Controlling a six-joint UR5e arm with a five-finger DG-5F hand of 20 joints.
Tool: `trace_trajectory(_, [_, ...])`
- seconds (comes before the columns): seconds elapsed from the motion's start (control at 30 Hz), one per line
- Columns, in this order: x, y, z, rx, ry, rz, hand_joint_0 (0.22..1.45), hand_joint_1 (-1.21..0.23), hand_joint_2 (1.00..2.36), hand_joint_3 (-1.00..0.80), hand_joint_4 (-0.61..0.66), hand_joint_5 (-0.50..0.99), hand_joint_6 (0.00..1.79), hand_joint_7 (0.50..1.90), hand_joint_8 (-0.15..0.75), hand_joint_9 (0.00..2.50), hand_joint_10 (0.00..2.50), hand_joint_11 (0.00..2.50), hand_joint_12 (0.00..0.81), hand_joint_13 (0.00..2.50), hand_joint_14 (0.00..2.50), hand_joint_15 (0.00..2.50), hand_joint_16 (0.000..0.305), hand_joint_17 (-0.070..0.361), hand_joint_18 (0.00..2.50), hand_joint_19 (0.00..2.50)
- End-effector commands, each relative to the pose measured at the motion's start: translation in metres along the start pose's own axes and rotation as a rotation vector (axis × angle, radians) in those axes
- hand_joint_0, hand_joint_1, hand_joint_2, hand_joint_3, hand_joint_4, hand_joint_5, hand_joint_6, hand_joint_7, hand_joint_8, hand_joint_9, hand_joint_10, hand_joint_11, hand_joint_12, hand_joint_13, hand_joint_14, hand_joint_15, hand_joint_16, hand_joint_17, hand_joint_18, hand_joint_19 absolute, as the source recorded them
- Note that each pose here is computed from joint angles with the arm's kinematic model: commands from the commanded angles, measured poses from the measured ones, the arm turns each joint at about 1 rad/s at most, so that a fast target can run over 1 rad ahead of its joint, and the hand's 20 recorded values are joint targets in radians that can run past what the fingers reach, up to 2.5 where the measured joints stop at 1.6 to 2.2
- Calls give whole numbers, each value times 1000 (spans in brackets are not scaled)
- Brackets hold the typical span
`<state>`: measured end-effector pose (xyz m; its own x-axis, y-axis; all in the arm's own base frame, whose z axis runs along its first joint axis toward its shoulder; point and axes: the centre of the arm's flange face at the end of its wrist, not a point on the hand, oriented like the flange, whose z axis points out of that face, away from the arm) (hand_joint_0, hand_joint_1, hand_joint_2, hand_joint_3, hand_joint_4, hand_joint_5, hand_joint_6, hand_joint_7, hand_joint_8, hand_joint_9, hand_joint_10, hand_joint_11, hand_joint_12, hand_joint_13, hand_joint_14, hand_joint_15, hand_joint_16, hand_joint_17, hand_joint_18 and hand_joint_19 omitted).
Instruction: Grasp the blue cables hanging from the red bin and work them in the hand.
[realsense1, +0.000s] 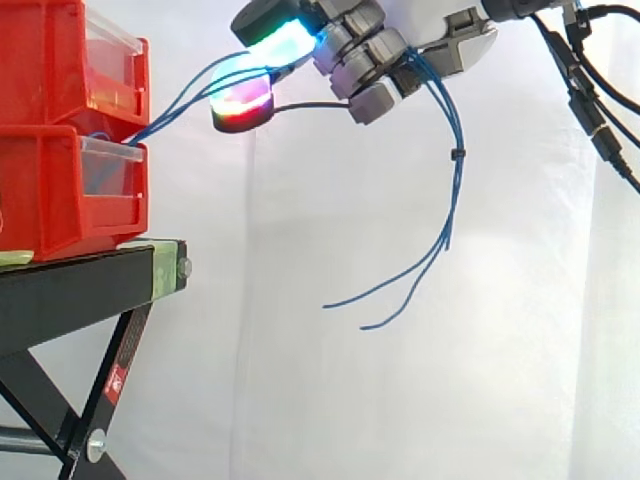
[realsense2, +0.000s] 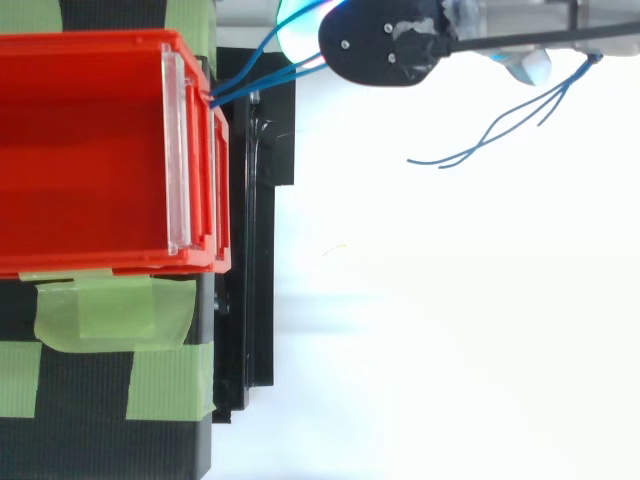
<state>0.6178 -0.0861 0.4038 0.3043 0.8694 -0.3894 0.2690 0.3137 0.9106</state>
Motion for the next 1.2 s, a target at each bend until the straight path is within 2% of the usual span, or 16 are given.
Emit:
trace_trajectory(0.0, [1,-1,-1,5,7,-4,842,-604,1679,106,355,247,10,1082,511,782,2500,2500,522,833,2500,1889,60,134,1199,1374])
trace_trajectory(0.3, [0,0,0,3,6,0,949,-601,1692,315,280,285,10,1120,511,782,2500,2500,522,833,2500,1889,60,134,1199,1374])
trace_trajectory(0.33, [0,-1,0,4,6,0,975,-606,1662,353,263,291,10,1135,511,782,2500,2500,522,833,2500,1889,60,134,1199,1374])
trace_trajectory(0.57, [0,3,-2,-6,29,7,1055,-616,1621,463,211,380,10,1199,511,782,2500,2500,522,833,2500,1889,60,134,1199,1374])
trace_trajectory(0.67, [-3,7,-8,-3,38,4,1107,-630,1565,495,202,430,10,1204,511,782,2500,2500,522,833,2500,1889,60,134,1199,1374])
trace_trajectory(0.73, [-9,12,-17,10,42,-10,1111,-633,1564,477,210,449,12,1182,511,782,2500,2500,522,833,2500,1889,60,134,1199,1374])
trace_trajectory(0.83, [-13,14,-24,31,47,-18,1137,-655,1418,491,229,493,15,1100,511,782,2500,2500,522,833,2500,1889,60,134,1199,1374])
trace_trajectory(0.9, [-16,15,-28,43,53,-26,1114,-667,1405,453,245,498,15,1076,511,782,2500,2500,522,833,2500,1889,60,134,1199,1374])
trace_trajectory(0.97, [-17,15,-30,49,54,-28,1069,-686,1295,399,257,510,14,1054,511,782,2500,2500,522,833,2500,1889,60,134,1199,1374])
trace_trajectory(1.0, [-17,16,-30,50,55,-26,1032,-684,1342,358,256,511,15,1049,511,782,2500,2500,522,833,2500,1889,60,134,1199,1374])
trace_trajectory(1.07, [-17,15,-30,54,56,-25,1015,-682,1331,360,285,513,15,1019,511,782,2500,2500,522,833,2500,1889,60,134,1199,1374])
trace_trajectory(1.17, [-17,15,-30,54,57,-24,1000,-642,1537,418,309,518,15,981,511,782,2500,2500,522,833,2500,1889,60,134,1199,1374])
